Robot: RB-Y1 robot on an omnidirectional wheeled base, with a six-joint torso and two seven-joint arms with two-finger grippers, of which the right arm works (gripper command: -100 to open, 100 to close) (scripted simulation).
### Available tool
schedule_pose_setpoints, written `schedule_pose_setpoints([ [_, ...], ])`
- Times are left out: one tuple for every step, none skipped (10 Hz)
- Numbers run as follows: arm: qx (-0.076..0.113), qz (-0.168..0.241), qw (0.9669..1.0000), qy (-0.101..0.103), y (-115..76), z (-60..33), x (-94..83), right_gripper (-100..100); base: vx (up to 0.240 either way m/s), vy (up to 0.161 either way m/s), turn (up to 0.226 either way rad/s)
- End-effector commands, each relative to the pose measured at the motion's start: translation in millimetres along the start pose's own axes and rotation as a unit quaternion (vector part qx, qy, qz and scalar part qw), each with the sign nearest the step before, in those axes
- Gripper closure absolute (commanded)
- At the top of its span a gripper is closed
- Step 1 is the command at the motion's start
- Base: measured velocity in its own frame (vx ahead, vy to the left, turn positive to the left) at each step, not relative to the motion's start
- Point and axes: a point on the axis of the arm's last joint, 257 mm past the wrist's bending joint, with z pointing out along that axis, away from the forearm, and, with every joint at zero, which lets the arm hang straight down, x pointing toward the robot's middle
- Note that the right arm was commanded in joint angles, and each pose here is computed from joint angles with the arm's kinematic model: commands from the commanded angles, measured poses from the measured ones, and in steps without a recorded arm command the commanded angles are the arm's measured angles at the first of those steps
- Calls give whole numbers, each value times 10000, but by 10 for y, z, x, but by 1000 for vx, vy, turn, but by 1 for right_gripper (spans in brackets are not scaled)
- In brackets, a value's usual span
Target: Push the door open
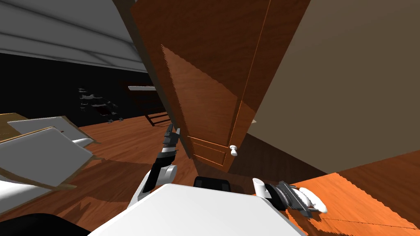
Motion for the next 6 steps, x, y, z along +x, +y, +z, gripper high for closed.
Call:
schedule_pose_setpoints([
  [-293,-16,9996,58,193,80,39,100,23,-124,114],
  [-487,-14,9988,38,295,81,27,100,31,-147,121],
  [-658,-12,9978,10,383,70,10,100,18,-174,169],
  [-658,-12,9978,10,383,70,10,100,13,-125,62],
  [-857,-9,9963,-36,479,42,-20,100,29,-104,102],
  [-991,-5,9950,-80,539,8,-48,100,53,-112,126],
])
